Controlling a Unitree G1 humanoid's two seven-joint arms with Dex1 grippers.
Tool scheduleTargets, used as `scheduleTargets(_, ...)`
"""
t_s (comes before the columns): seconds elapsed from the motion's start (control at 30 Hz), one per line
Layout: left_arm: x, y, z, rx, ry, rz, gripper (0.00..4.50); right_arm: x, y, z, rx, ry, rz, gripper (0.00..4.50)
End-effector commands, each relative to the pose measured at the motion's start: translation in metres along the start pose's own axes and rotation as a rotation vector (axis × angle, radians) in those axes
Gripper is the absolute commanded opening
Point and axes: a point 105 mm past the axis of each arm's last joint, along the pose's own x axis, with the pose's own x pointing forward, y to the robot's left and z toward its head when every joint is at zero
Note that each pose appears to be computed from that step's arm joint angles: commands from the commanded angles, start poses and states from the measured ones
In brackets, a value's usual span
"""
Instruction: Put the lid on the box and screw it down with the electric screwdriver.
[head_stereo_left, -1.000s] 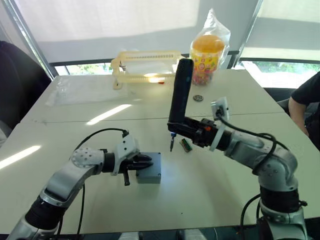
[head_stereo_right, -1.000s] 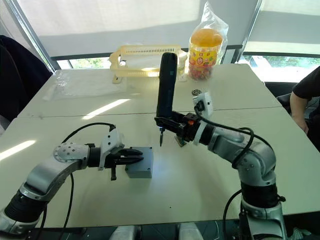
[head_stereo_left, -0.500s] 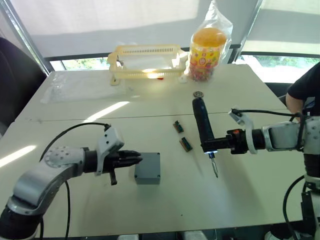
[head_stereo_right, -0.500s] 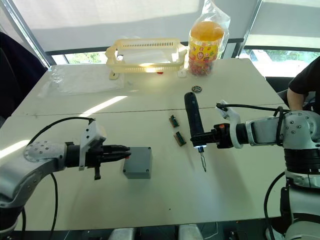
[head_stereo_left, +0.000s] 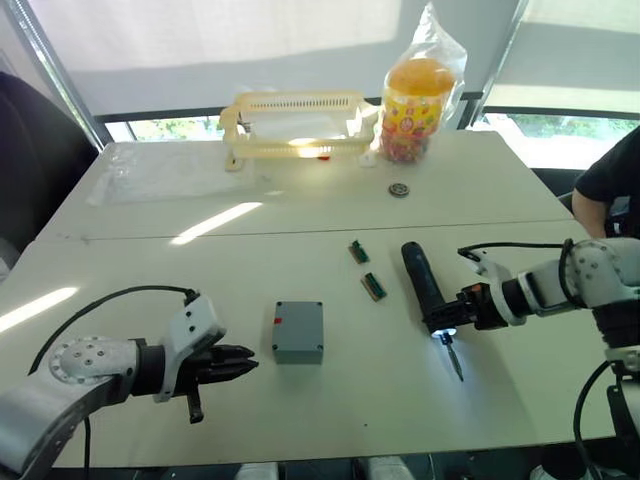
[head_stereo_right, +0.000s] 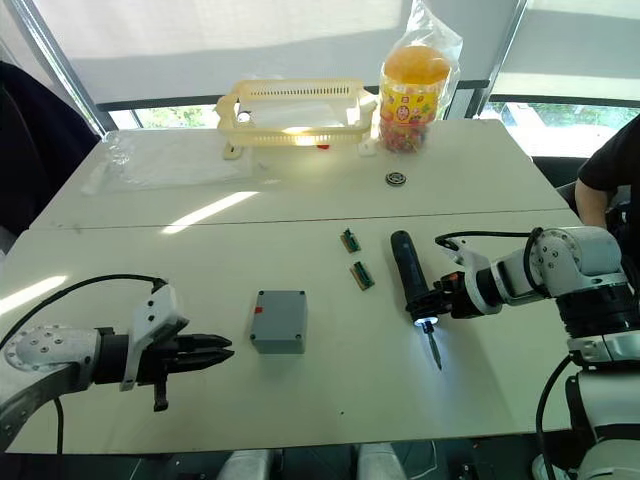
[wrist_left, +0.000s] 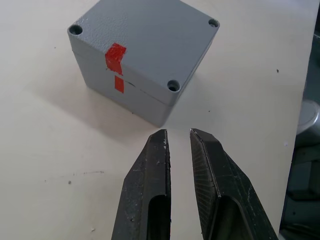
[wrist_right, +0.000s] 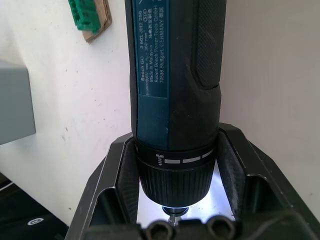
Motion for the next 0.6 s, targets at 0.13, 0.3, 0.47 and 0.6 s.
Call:
scheduleTargets(0.13, -0.001, 0.009, 0.008, 0.027, -0.045, 0.075, 0.67, -0.002, -0.015, 0.008, -0.061, -0.026, -0.119, 3.54)
scheduleTargets(0.3, 0.000, 0.019, 0.010, 0.017, -0.059, 0.103, 0.67, -0.005, -0.018, 0.020, -0.150, -0.097, -0.181, 4.44)
scheduleTargets(0.47, 0.003, 0.037, 0.007, -0.008, -0.092, 0.178, 0.67, -0.035, 0.000, 0.071, -0.480, -0.386, -0.254, 4.44)
scheduleTargets(0.6, 0.008, 0.043, 0.005, -0.026, -0.114, 0.195, 0.67, -0.050, 0.063, 0.074, -0.689, -0.530, 0.022, 4.44)
